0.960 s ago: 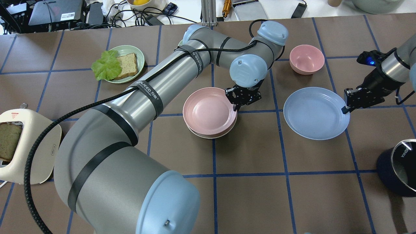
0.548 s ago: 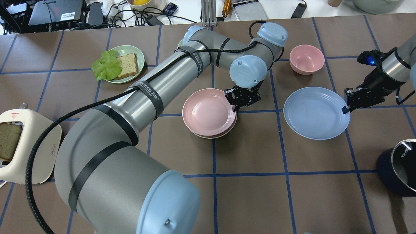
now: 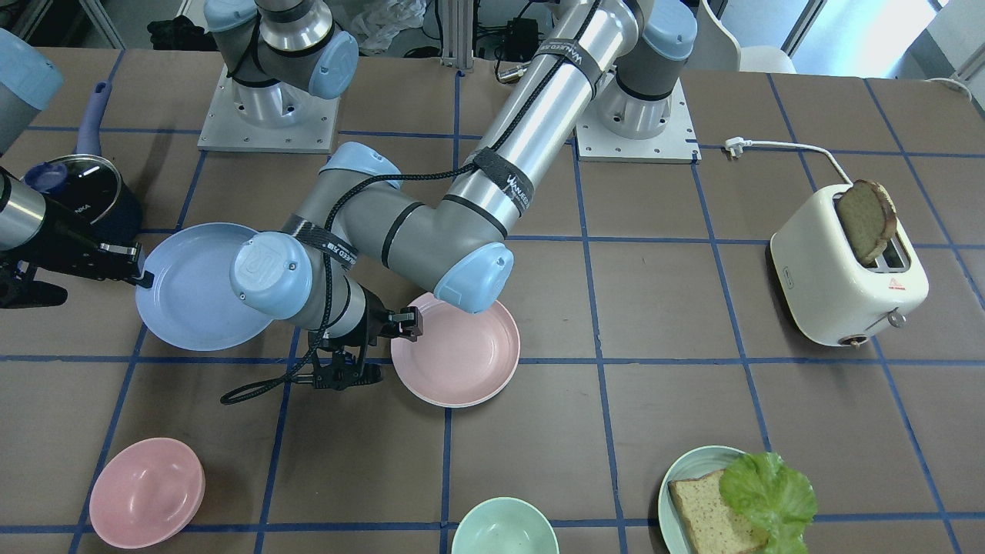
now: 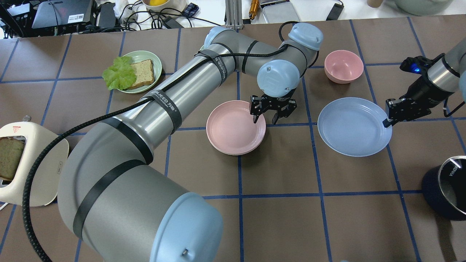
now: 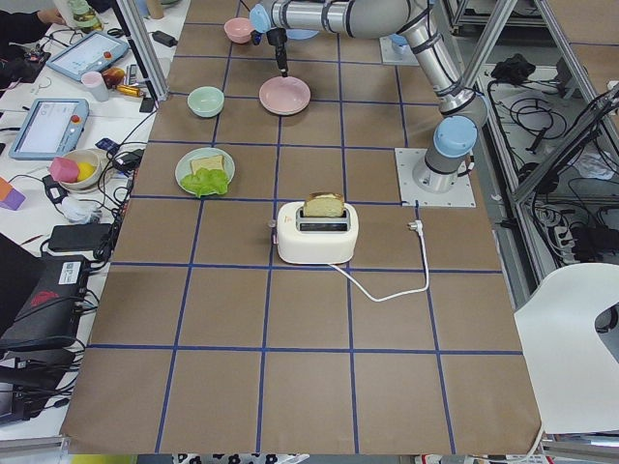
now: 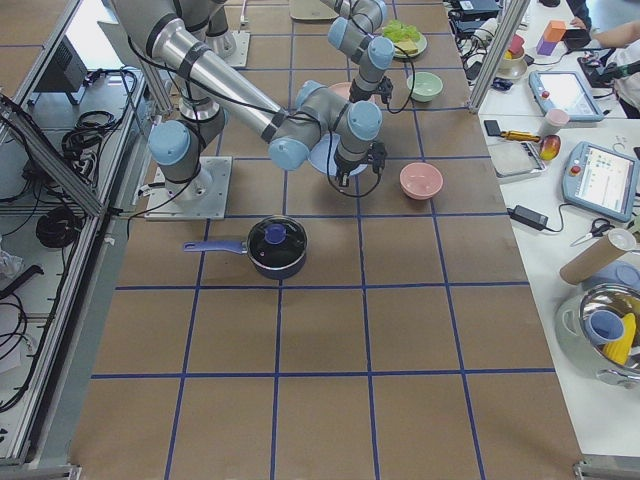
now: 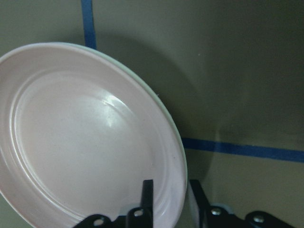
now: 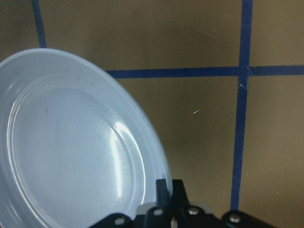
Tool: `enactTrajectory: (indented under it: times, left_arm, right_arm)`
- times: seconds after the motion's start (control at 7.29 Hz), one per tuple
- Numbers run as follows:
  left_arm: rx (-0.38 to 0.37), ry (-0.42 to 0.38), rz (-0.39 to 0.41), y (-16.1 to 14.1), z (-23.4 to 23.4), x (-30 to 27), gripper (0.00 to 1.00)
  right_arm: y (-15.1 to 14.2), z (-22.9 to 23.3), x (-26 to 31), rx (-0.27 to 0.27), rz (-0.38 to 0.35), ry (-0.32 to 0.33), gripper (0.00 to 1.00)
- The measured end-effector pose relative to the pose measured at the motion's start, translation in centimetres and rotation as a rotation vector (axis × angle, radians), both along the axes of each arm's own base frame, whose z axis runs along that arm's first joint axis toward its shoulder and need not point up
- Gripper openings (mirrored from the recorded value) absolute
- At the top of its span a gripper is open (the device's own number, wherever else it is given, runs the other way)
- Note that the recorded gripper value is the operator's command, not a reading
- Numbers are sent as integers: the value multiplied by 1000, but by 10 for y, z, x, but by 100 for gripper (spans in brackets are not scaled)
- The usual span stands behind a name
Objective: Stack three plates with pink and blue
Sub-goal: 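Open the left gripper and lift it off the pink plate, then carry blue plate with right gripper onto pink plate while left gripper withdraws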
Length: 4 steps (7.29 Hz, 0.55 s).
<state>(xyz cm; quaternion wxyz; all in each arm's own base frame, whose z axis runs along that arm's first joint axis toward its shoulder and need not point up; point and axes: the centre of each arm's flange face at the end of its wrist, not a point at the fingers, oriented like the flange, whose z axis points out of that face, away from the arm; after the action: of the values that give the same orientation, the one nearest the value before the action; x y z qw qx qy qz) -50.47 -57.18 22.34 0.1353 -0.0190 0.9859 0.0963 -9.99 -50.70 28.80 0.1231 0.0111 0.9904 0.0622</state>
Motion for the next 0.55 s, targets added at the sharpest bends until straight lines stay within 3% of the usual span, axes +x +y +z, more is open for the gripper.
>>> enactTrajectory:
  times: [0.55]
  left_arm:
    - [-88, 48, 11, -13, 109, 31, 95]
  right_arm:
    - [0, 3, 5, -4, 2, 5, 0]
